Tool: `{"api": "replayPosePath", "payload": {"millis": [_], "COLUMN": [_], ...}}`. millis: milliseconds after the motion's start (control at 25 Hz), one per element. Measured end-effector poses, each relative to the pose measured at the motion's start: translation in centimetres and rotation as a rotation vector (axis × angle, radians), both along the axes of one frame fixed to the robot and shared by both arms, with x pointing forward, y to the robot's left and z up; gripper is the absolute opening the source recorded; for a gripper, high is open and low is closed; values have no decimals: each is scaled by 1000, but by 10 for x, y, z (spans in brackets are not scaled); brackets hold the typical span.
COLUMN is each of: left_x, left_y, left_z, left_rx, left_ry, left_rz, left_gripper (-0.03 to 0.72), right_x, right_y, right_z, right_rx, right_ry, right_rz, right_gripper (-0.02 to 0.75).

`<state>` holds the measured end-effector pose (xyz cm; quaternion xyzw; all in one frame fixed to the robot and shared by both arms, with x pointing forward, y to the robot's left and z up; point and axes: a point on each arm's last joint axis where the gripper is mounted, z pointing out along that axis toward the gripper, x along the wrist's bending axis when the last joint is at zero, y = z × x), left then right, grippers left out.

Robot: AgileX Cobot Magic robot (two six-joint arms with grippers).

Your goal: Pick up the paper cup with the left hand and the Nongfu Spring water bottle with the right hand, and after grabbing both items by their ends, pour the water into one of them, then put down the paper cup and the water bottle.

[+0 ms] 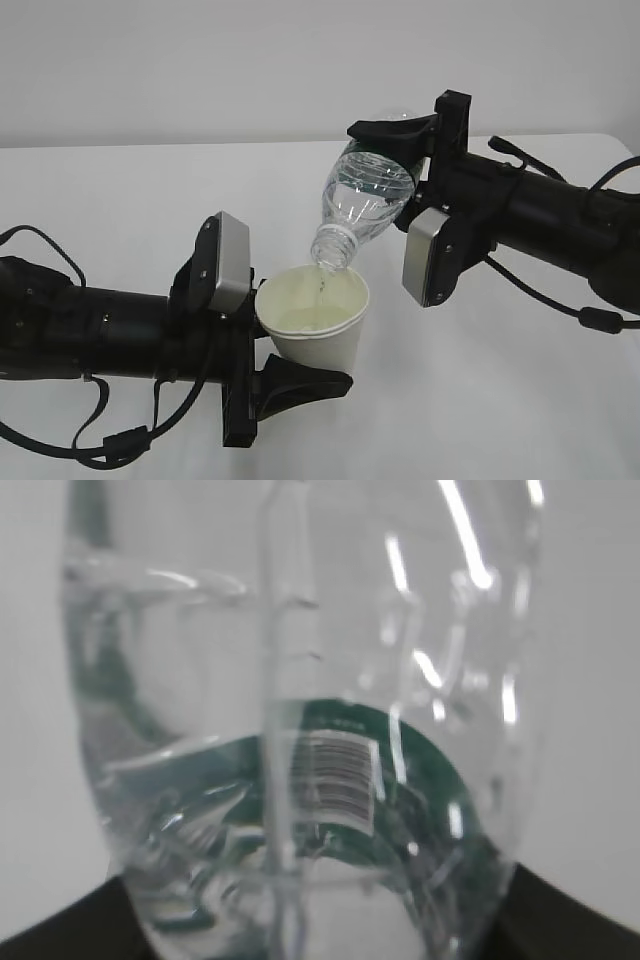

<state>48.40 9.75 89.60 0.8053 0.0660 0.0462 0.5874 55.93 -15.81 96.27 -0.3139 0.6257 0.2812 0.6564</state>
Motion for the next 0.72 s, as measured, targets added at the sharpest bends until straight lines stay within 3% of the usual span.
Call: {"api": "replayPosePath", "payload": {"millis": [720], "left_x": [0], "left_y": [0], "left_z": [-1], "left_rx": [9], "left_ry": [0], "left_rz": [3], "left_gripper": [435], "right_x": [0], "right_y": [0], "right_z": [0], "right_rx": [-10], "right_ry": [-12], "right_rz": [0], "right_gripper": [411]}}
